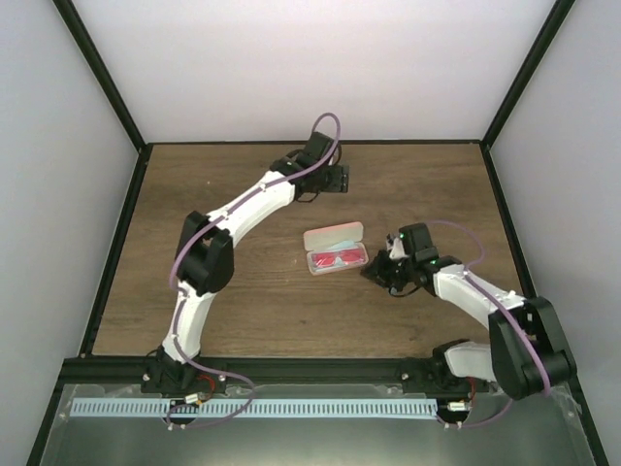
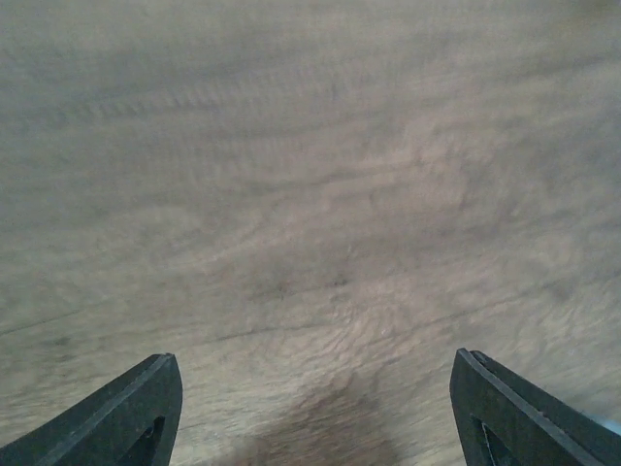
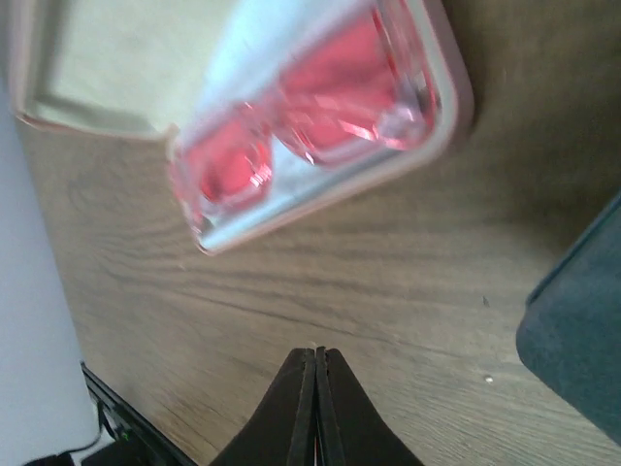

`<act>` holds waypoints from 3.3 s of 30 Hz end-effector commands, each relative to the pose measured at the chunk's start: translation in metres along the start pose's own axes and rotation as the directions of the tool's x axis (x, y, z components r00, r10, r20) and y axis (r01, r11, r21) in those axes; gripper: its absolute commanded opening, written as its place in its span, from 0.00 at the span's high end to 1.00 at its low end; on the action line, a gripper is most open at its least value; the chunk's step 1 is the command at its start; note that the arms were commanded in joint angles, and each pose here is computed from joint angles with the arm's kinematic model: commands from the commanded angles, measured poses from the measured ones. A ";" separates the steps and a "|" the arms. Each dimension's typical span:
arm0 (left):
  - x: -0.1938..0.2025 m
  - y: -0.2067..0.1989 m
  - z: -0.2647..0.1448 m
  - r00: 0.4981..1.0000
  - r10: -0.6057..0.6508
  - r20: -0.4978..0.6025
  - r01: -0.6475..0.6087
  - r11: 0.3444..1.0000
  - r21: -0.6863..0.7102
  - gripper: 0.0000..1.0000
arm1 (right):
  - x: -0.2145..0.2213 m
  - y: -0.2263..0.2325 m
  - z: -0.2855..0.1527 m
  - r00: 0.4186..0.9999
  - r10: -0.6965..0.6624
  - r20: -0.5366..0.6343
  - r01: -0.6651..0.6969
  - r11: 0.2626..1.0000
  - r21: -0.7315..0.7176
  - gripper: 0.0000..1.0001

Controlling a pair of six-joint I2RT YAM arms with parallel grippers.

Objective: Organize the sunglasses
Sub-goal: Adjust the sunglasses in the sunglasses case, then close the sunglasses case at the center of the board.

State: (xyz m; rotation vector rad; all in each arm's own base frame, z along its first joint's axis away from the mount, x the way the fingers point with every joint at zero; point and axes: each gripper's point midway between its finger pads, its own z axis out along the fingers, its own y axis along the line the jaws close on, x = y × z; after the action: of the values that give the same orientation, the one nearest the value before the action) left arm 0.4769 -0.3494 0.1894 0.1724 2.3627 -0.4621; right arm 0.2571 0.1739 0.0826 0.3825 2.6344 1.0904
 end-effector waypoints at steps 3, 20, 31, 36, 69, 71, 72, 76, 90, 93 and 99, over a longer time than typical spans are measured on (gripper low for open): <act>0.054 0.011 0.050 0.976 0.046 -0.215 -0.031 0.997 0.072 0.22 | 0.008 0.002 0.027 0.999 -0.020 -0.027 0.019 0.999 -0.041 0.99; 0.117 0.030 0.043 0.925 0.033 -0.378 -0.005 0.997 0.075 0.36 | 0.024 -0.011 0.103 0.989 0.048 -0.143 -0.040 0.997 0.058 0.99; 0.137 0.013 0.024 0.910 0.057 -0.411 -0.011 0.994 0.113 0.42 | 0.008 -0.007 0.110 0.992 0.046 -0.117 -0.035 0.995 0.092 0.99; 0.159 0.010 0.017 0.897 0.056 -0.439 -0.006 0.993 0.115 0.42 | 0.001 -0.003 0.115 0.993 0.045 -0.109 -0.034 0.995 0.096 0.99; 0.233 0.010 0.025 0.813 -0.024 -0.582 0.061 0.997 0.044 0.42 | -0.012 0.009 0.095 1.000 -0.020 -0.001 0.020 0.998 0.055 0.89; 0.236 0.008 0.025 0.807 -0.016 -0.591 0.053 0.998 0.046 0.42 | -0.015 0.009 0.096 1.000 -0.015 0.003 0.014 0.998 0.054 0.89; 0.237 0.007 0.024 0.804 -0.014 -0.594 0.052 0.998 0.046 0.42 | -0.018 0.010 0.096 1.000 -0.012 0.011 0.011 0.998 0.054 0.89; 0.248 0.004 0.019 0.785 -0.013 -0.619 0.045 0.998 0.037 0.42 | -0.034 0.008 0.095 0.999 0.010 0.048 -0.013 0.999 0.052 0.89; 0.272 0.021 0.006 0.734 -0.005 -0.679 -0.034 0.998 -0.044 0.42 | -0.037 0.030 0.091 0.988 0.142 0.056 -0.139 0.988 -0.062 0.80; 0.273 0.017 0.009 0.722 0.003 -0.692 -0.030 0.999 -0.028 0.42 | -0.027 0.026 0.089 0.985 0.161 0.061 -0.158 0.986 -0.053 0.78; 0.283 0.016 0.013 0.693 0.011 -0.721 -0.026 1.000 -0.009 0.42 | -0.020 0.016 0.080 0.981 0.179 0.077 -0.179 0.984 0.001 0.51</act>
State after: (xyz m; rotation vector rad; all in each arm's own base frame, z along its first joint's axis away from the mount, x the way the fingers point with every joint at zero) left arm 0.3596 -0.3498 0.0386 0.2843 2.8302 -0.4679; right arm 0.2867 0.2373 0.0318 0.6524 2.6691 1.1825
